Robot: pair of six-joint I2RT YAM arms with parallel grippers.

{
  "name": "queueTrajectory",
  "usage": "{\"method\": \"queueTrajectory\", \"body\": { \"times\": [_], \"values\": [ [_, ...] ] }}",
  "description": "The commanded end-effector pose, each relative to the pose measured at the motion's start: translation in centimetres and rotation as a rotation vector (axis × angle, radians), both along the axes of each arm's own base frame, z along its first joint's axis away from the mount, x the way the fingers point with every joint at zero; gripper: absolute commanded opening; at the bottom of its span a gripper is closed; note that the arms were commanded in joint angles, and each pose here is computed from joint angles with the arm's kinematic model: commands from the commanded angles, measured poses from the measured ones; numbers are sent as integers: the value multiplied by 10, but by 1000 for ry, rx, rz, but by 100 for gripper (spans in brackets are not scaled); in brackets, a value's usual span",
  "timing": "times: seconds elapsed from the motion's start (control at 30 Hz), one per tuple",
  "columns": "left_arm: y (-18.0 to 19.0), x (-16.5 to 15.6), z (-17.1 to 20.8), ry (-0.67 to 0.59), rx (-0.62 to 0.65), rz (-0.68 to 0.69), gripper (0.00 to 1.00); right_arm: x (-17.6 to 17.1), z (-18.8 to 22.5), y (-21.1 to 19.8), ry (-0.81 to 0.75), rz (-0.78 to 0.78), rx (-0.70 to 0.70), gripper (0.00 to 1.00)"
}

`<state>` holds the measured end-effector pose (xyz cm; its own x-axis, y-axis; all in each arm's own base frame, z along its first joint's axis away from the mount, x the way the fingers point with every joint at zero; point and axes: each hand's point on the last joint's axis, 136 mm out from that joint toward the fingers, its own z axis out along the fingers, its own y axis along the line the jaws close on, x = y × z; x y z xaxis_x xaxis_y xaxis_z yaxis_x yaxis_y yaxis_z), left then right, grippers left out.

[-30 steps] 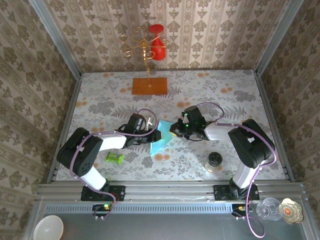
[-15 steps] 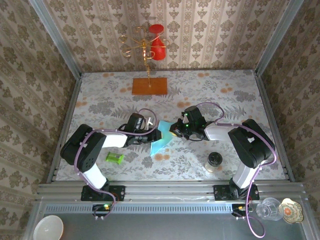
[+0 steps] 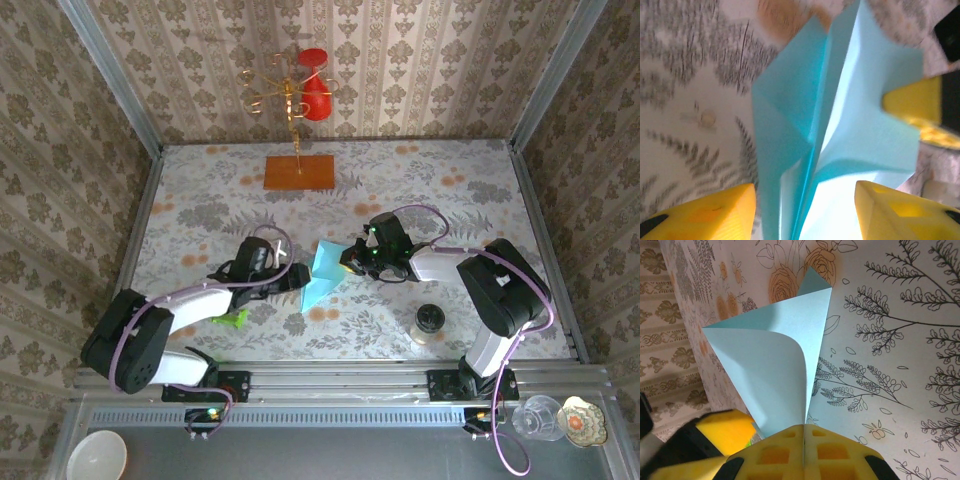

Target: Fold a paper plane with a square sheet of paper (pick it up from the middle)

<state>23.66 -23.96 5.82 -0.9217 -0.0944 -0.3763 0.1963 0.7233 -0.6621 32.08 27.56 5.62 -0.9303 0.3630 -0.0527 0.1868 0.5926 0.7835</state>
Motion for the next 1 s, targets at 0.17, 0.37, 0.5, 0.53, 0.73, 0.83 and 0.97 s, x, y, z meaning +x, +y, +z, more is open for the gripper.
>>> {"method": "queueTrajectory", "body": {
  "times": [0.17, 0.37, 0.5, 0.53, 0.73, 0.83, 0.97],
  "values": [
    [-3, -12, -12, 14, 72, 4, 55, -5, 4, 2, -12, 26, 5, 6],
    [-24, -9, -12, 8, 40, -57, 40, -6, 4, 3, -13, 27, 8, 6],
    [-34, -6, -8, -3, 9, -86, 33, -7, 5, 3, -14, 28, 11, 6],
    [-35, -6, -8, -5, 7, -89, 32, -8, 4, 3, -13, 28, 10, 6],
    [-39, -4, -9, -11, -16, -107, 26, -9, 2, 2, -12, 29, 5, 7],
    [-38, -4, -12, -4, -19, -112, 21, -9, 0, 1, -13, 32, 0, 10],
    [-35, -3, -15, 7, -40, -110, 14, -9, -1, -5, -26, 37, -49, 26]
  ]
}}
